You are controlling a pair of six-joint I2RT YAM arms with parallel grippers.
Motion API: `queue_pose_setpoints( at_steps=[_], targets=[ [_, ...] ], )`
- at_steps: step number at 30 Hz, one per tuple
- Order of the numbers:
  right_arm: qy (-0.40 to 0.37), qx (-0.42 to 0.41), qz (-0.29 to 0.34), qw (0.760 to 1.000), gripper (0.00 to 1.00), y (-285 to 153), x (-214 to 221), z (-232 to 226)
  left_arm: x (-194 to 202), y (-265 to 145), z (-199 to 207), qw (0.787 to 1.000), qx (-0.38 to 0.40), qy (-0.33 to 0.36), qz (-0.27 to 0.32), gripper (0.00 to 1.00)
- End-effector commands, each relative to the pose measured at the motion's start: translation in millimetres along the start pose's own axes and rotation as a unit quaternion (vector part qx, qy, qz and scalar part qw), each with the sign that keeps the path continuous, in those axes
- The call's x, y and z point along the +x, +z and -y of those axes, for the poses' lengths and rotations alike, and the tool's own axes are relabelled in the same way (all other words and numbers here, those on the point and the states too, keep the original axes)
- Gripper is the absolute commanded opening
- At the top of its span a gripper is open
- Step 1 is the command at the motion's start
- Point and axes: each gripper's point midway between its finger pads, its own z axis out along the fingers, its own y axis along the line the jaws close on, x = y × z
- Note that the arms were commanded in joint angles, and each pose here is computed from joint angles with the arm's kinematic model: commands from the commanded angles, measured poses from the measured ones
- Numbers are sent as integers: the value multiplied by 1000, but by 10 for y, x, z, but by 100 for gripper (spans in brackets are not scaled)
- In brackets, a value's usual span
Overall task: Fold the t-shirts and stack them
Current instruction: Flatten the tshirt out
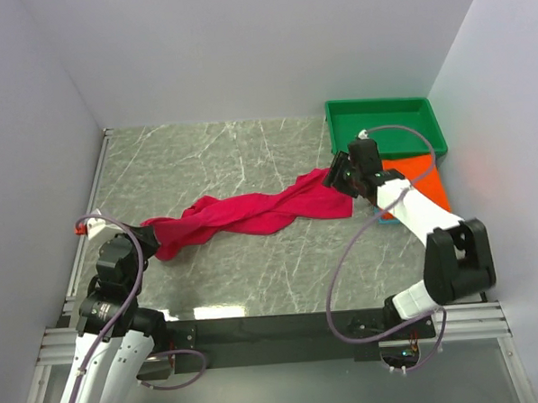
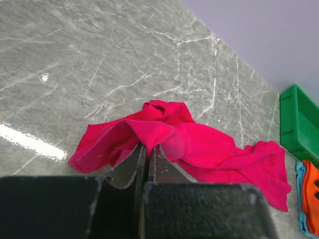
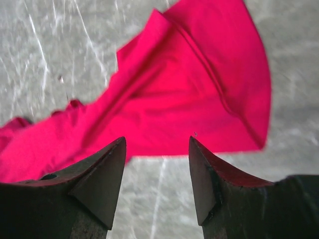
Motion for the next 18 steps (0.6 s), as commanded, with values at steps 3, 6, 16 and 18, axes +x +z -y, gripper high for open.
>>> queue_pose_setpoints(
  at_steps=[3,6,16,18],
  targets=[
    [59,-6,27,998,62,360,-288,-203,-88,-14,26,1000,6,-12,19,1],
    [86,-3,21,996,63,591,-331,-250,-84,-12,27,1000,6,-11,18,1],
    [134,1,4,991,60,1121,-410,-259,-77,-8,26,1000,6,-10,17,1],
    [136,5,-3,991,59,1205,-408,-247,-73,-6,27,1000,6,-10,16,1]
  ],
)
